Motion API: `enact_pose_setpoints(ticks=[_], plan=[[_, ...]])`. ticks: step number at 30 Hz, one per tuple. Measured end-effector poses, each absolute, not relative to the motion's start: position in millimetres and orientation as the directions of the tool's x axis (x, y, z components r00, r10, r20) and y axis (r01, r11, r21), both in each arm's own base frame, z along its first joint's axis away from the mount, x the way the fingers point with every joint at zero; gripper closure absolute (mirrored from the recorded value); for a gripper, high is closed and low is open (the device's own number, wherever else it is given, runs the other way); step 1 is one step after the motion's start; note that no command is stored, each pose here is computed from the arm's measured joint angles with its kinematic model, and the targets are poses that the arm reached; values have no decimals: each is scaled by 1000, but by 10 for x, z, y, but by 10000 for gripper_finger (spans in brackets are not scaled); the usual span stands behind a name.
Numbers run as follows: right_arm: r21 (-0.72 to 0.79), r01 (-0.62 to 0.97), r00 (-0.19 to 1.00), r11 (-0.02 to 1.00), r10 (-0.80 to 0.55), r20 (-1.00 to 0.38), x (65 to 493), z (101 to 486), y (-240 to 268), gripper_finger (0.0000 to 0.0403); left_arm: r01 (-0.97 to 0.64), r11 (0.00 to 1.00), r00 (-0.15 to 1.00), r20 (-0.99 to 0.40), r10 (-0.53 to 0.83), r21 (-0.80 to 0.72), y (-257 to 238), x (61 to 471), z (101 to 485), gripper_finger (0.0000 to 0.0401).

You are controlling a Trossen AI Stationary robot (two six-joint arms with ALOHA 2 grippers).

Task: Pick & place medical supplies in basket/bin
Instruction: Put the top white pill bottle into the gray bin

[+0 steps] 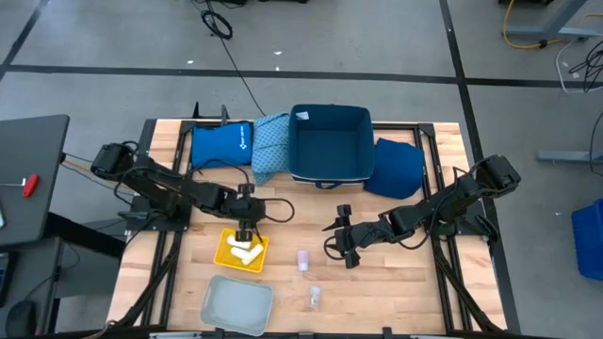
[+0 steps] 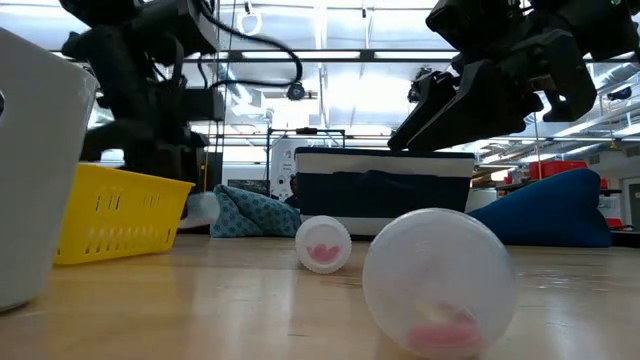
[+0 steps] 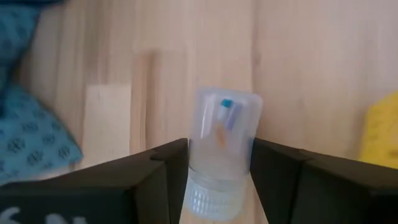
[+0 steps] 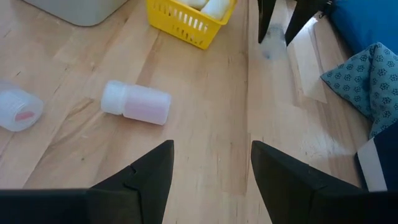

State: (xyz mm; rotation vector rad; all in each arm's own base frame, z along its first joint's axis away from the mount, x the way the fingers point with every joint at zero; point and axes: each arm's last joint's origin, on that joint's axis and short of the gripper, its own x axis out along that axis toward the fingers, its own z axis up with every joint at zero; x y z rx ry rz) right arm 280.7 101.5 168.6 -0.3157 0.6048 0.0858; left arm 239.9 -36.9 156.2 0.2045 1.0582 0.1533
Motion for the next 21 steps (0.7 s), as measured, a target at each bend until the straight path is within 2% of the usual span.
enact_pose_setpoints(ticks=[6,13,21], plan=[[-266,-170,822,949,-12,-570,2809,1688,1016,182,-32,979,657,-733,174,204,-478,2472,1753,255],[-264,-168,826,950,-10,-563,2813,1694,1018,182,40,991,894,-447,23,132,-588,2459,1856,255],[-264,-165,837,950,-6,-547,2824,1710,1022,182,197,980,975,-108,-193,27,-664,2235,1802,255]])
